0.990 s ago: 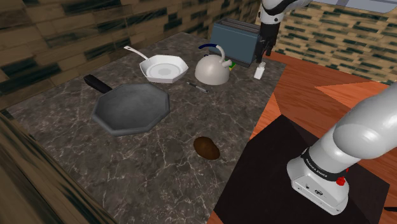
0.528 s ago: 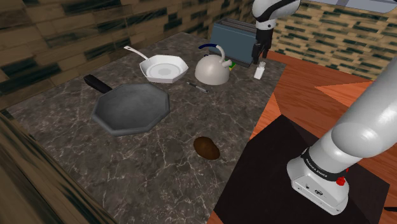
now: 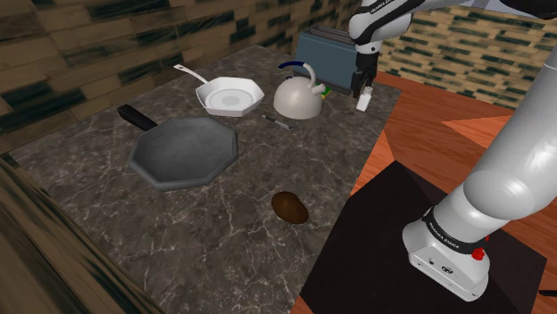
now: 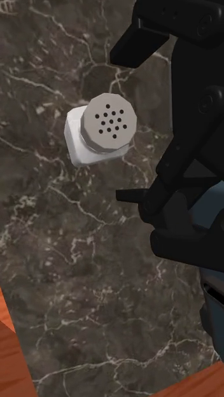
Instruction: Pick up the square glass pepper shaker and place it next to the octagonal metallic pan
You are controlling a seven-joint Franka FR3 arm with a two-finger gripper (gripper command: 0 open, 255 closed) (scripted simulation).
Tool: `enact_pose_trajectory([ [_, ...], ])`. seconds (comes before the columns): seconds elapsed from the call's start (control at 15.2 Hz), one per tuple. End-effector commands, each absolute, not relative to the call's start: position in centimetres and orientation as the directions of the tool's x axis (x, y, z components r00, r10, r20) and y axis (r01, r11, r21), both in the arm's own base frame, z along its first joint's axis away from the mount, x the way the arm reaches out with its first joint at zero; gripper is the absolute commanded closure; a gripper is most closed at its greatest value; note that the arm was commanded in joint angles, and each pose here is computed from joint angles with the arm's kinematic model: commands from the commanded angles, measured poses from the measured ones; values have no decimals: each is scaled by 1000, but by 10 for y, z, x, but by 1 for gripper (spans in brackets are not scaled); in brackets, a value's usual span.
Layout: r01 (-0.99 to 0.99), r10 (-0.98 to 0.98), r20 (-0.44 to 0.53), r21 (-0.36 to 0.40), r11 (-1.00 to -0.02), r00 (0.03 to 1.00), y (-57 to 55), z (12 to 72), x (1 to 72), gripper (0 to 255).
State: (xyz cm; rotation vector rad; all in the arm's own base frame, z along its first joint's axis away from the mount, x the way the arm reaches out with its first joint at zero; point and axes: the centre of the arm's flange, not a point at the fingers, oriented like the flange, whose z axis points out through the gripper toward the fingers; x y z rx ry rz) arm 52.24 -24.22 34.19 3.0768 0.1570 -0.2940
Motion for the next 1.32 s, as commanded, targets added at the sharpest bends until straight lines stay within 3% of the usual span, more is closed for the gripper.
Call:
enact_pose_trajectory([
  [0.0,105,96,-191,37,-994,977,-243,329,520,0],
  [0.53,105,96,-191,37,-994,977,-243,329,520,0],
  [0.59,105,96,-191,37,-994,977,-243,329,520,255],
  [1.25,105,96,-191,37,-994,977,-243,334,520,255],
])
